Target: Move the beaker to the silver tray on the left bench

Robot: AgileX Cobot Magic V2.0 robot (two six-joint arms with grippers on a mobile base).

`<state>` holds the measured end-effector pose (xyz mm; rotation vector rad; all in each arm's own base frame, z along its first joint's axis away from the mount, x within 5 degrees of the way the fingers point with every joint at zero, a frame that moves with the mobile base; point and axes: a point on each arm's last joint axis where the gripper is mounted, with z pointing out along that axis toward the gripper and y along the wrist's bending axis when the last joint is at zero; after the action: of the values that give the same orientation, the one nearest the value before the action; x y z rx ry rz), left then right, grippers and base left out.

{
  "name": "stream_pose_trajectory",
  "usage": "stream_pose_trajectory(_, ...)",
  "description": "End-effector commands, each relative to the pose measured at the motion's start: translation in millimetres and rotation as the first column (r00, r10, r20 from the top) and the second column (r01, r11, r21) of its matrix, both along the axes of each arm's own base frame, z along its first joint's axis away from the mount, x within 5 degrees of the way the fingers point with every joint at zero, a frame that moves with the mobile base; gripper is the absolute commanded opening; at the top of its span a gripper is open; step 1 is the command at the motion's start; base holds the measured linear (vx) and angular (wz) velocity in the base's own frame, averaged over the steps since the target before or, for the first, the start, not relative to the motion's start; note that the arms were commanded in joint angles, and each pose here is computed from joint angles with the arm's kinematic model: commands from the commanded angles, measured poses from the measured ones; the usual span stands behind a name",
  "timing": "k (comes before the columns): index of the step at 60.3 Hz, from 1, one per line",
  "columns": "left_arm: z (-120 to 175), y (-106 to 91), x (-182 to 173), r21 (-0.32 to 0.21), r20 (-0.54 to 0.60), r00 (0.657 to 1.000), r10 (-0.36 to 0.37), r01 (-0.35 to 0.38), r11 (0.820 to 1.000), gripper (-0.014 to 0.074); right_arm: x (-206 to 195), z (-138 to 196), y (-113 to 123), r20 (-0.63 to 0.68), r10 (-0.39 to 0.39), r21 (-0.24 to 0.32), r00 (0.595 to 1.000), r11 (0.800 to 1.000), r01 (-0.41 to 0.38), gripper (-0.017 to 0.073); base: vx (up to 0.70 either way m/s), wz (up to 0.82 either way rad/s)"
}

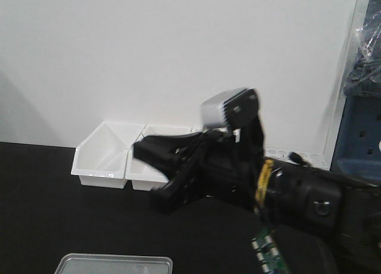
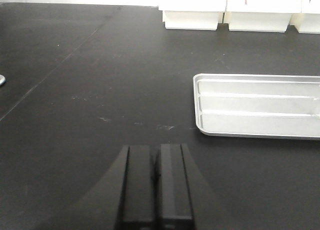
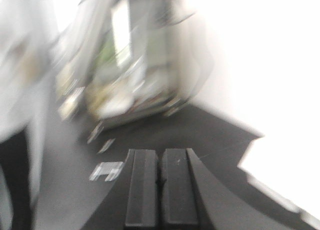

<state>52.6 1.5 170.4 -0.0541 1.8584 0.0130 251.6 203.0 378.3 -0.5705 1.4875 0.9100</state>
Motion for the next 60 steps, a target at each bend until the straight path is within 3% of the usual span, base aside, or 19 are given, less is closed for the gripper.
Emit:
stream_pose_trajectory(1, 1, 0.2, 2, -0.005, 0.068, 0.998, 0.004, -0.003, 1.0, 0.0001, -20, 26, -35, -0.063, -0.186, 0.129, 0.981, 0.973, 0.193, 0.0076, 0.0, 0.0)
stream_pose_trajectory(4, 1, 0.2, 2, -0.005, 0.068, 0.998, 0.004, -0.003, 1.0, 0.0001, -35, 24, -55, -0.094, -0.273, 0.096, 0.957, 0.955, 0.282, 0.0055, 0.0, 0.0)
stream_pose_trajectory(7, 1, 0.2, 2, -0.005, 0.068, 0.998, 0.004, -0.003, 1.0, 0.0001, -51, 18, -71, -0.09, -0.335, 0.008, 0.938, 0.941, 0.337, 0.0026, 0.0, 0.0)
stream_pose_trajectory(12, 1, 0.2, 2, -0.005, 0.068, 0.998, 0.004, -0.003, 1.0, 0.0001, -81, 8, -94, 0.052, -0.363, -0.148, 0.93, 0.919, 0.367, -0.0018, 0.0, 0.0)
stream_pose_trajectory(14, 1, 0.2, 2, -0.005, 0.068, 0.998, 0.004, -0.003, 1.0, 0.0001, -90, 6, -103, 0.104, -0.371, -0.168, 0.923, 0.908, 0.384, -0.0017, 0.0, 0.0)
stream_pose_trajectory(17, 1, 0.2, 2, -0.005, 0.068, 0.998, 0.004, -0.003, 1.0, 0.0001, -106, 0, -123, 0.166, -0.415, -0.149, 0.895, 0.887, 0.438, -0.0017, 0.0, 0.0)
stream_pose_trajectory(20, 1, 0.2, 2, -0.005, 0.068, 0.998, 0.004, -0.003, 1.0, 0.0001, -119, -6, -141, 0.187, -0.478, -0.08, 0.858, 0.863, 0.499, -0.0017, 0.0, 0.0)
stream_pose_trajectory(23, 1, 0.2, 2, -0.005, 0.068, 0.998, 0.004, -0.003, 1.0, 0.0001, -136, -14, -159, 0.211, -0.549, -0.007, 0.809, 0.826, 0.563, -0.0017, 0.0, 0.0)
stream_pose_trajectory(28, 1, 0.2, 2, -0.005, 0.068, 0.998, 0.004, -0.003, 1.0, 0.0001, -170, -36, -183, 0.27, -0.654, 0.075, 0.707, 0.746, 0.661, -0.0017, 0.0, 0.0)
stream_pose_trajectory(33, 1, 0.2, 2, -0.005, 0.068, 0.998, 0.004, -0.003, 1.0, 0.0001, -192, -70, -195, 0.29, -0.724, 0.076, 0.626, 0.67, 0.738, -0.0017, 0.0, 0.0)
stream_pose_trajectory(34, 1, 0.2, 2, -0.005, 0.068, 0.998, 0.004, -0.003, 1.0, 0.0001, -195, -83, -197, 0.279, -0.739, 0.055, 0.613, 0.649, 0.759, -0.0016, 0.0, 0.0)
stream_pose_trajectory(38, 1, 0.2, 2, -0.005, 0.068, 0.998, 0.004, -0.003, 1.0, 0.0001, -204, -113, -200, 0.258, -0.763, 0.018, 0.592, 0.617, 0.787, -0.0016, 0.0, 0.0)
stream_pose_trajectory(42, 1, 0.2, 2, -0.005, 0.067, 0.998, 0.004, -0.003, 1.0, 0.0001, -204, -137, -201, 0.237, -0.772, -0.027, 0.589, 0.601, 0.799, -0.0016, 0.0, 0.0)
stream_pose_trajectory(47, 1, 0.2, 2, -0.005, 0.068, 0.998, 0.004, -0.003, 1.0, 0.0001, -196, -163, -201, 0.185, -0.769, -0.109, 0.612, 0.602, 0.791, -0.0015, 0.0, 0.0)
stream_pose_trajectory(60, 1, 0.2, 2, -0.005, 0.066, 0.998, 0.004, -0.003, 1.0, 0.0001, -194, -184, -201, 0.126, -0.771, -0.182, 0.624, 0.601, 0.779, -0.0015, 0.0, 0.01)
